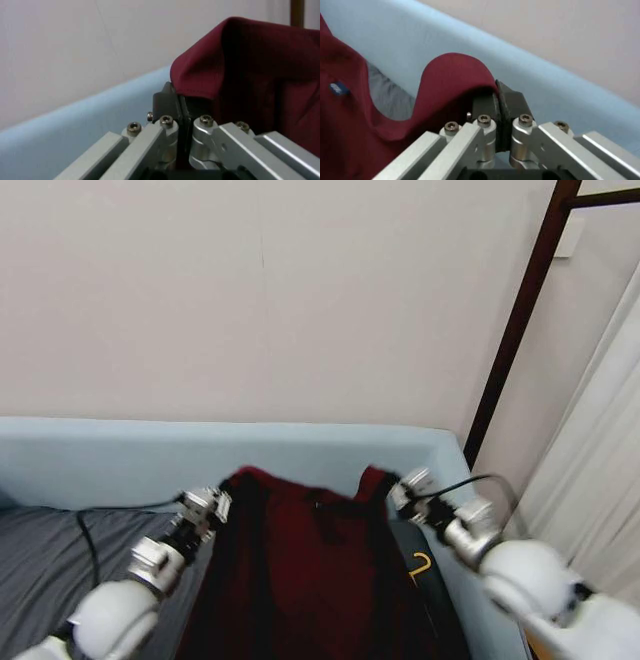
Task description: Pick up the clothes from the sofa and hang them on the clothes hanger.
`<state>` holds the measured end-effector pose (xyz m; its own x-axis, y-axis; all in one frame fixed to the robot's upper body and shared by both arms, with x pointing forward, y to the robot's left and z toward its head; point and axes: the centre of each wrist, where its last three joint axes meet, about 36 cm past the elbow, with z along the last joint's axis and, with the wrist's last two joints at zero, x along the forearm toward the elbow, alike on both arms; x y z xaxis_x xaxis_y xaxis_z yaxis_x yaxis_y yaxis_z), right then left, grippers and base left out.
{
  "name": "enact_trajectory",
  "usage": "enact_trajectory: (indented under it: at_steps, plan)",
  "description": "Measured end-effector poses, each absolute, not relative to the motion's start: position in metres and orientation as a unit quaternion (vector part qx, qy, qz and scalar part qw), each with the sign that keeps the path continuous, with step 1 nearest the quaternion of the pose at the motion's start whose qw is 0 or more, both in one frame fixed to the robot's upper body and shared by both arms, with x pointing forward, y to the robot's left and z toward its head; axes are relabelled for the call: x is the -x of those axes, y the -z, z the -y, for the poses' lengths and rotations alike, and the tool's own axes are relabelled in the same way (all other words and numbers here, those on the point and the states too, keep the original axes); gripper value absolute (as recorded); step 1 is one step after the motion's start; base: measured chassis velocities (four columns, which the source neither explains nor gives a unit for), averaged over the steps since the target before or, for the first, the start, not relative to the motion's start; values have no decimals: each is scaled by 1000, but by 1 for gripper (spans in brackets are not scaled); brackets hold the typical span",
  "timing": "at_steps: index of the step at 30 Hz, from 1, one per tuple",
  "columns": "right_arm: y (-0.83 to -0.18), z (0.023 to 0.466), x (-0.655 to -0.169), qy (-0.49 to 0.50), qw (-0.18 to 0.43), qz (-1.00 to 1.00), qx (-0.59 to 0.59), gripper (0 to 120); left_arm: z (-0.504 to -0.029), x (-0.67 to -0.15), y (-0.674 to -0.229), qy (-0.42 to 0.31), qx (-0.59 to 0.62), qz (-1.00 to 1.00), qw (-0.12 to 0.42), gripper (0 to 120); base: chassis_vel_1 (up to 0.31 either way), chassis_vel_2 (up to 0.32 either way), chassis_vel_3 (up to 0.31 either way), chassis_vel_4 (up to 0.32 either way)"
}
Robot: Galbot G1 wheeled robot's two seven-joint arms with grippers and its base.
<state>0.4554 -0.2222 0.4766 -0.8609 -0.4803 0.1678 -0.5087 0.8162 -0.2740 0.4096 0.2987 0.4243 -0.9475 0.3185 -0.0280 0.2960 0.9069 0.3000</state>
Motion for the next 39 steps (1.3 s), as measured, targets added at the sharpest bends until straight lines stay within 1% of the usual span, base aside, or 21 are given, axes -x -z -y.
enact_trajectory:
  at_steps: [1, 2, 6, 8, 11, 13, 15, 17, 21, 28, 30, 32, 33, 36, 37, 38, 39]
  plan:
    - [-467, 220, -460, -154, 52, 953, -254, 0, -297, -411, -417, -147, -146, -978, 25, 0, 0, 0, 0, 0]
    - [-467, 220, -460, -154, 52, 953, -254, 0, -297, -411, -417, -147, -146, -978, 25, 0, 0, 0, 0, 0]
    - [-425, 201, -471, -158, 82, 961, -213, 0, -282, -418, -384, -137, -80, -987, -34, 0, 0, 0, 0, 0]
    - [-416, 194, -471, -159, 91, 962, -203, 0, -276, -419, -377, -131, -70, -988, -42, 0, 0, 0, 0, 0]
    - [-397, 173, -465, -156, 117, 962, -189, 0, -254, -418, -354, -117, -45, -990, -63, 0, 0, 0, 0, 0]
    - [-394, 171, -464, -157, 120, 962, -188, 0, -252, -417, -352, -116, -43, -990, -65, 0, 0, 0, 0, 0]
    - [-372, 160, -464, -164, 139, 960, -182, 0, -237, -412, -333, -112, -33, -989, -90, 0, 0, 0, 0, 0]
    - [-351, 154, -468, -165, 153, 958, -176, 0, -231, -409, -321, -111, -29, -988, -103, 0, 0, 0, 0, 0]
    - [-329, 149, -476, -148, 155, 960, -180, 0, -231, -408, -314, -111, -25, -988, -108, 0, 0, 0, 0, 0]
    - [-320, 138, -482, -109, 167, 963, -183, 1, -240, -407, -313, -113, -20, -988, -103, 0, 0, 0, 0, 0]
    - [-325, 135, -479, -85, 189, 960, -187, 9, -245, -407, -314, -116, -17, -988, -101, 0, 0, 0, 0, 0]
    - [-337, 136, -476, -58, 231, 952, -193, 18, -250, -407, -314, -119, -15, -988, -100, 0, 0, 0, 0, 0]
    - [-337, 136, -476, -58, 231, 952, -193, 18, -250, -407, -314, -119, -15, -988, -100, 0, 0, 0, 0, 0]
    - [-370, 151, -474, -4, 327, 926, -190, 32, -255, -409, -314, -124, -11, -987, -100, 0, 0, 0, 0, 0]
    - [-378, 158, -475, 6, 349, 918, -188, 36, -256, -409, -313, -125, -10, -987, -100, 0, 0, 0, 0, 0]
    - [-378, 158, -475, 6, 349, 918, -188, 36, -256, -409, -313, -125, -10, -987, -100, 0, 0, 0, 0, 0]
    - [-383, 166, -476, 15, 364, 912, -188, 41, -257, -410, -313, -126, -10, -987, -100, 0, 0, 0, 0, 0]
